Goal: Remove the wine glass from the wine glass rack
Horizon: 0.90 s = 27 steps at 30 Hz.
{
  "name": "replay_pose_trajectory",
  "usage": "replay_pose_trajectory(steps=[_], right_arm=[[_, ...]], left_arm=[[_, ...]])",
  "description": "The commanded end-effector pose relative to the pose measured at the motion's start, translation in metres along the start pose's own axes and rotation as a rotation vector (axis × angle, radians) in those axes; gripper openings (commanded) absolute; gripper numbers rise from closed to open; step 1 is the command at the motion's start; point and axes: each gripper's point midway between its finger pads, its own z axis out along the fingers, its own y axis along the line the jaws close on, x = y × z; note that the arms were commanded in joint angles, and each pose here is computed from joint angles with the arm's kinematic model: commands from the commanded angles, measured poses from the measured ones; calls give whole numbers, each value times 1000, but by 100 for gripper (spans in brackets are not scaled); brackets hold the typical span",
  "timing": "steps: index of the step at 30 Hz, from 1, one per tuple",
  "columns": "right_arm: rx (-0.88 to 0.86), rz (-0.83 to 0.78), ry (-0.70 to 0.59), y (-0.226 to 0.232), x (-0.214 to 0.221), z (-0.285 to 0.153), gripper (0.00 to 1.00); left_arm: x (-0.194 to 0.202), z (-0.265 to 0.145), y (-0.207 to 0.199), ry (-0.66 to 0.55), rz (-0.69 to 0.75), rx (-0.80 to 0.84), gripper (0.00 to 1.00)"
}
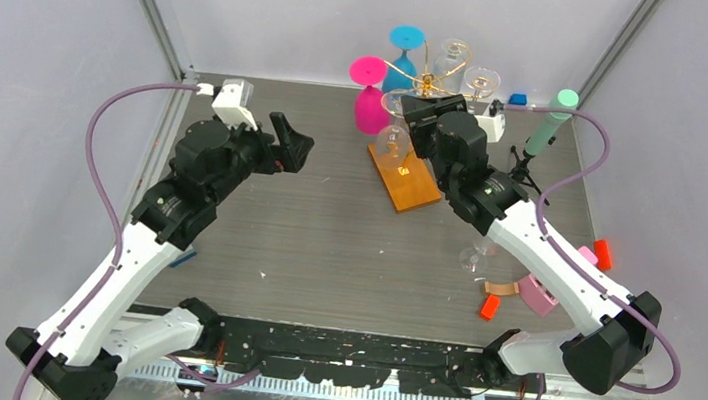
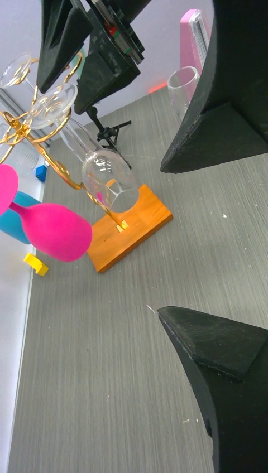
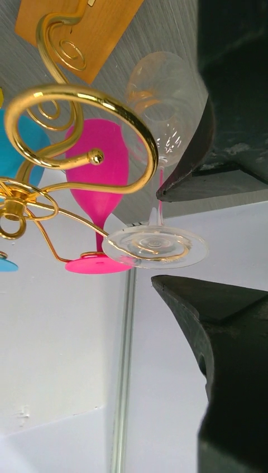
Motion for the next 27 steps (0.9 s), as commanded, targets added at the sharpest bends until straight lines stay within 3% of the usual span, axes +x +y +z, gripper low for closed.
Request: replay_pose_trajectory(steps=[1,17,27], right_arm=[[-28,98,-126,15,-27,-5,53],[-30,94,-122,20,-22,6,2],[-78,124,-92,36,-24,-4,0]], left_arm=[[-8,-10,7,-32,46,-22,92],[-1,-10,14,-21,74,-39,94],[-3,-12,14,-32,75,-43,94]])
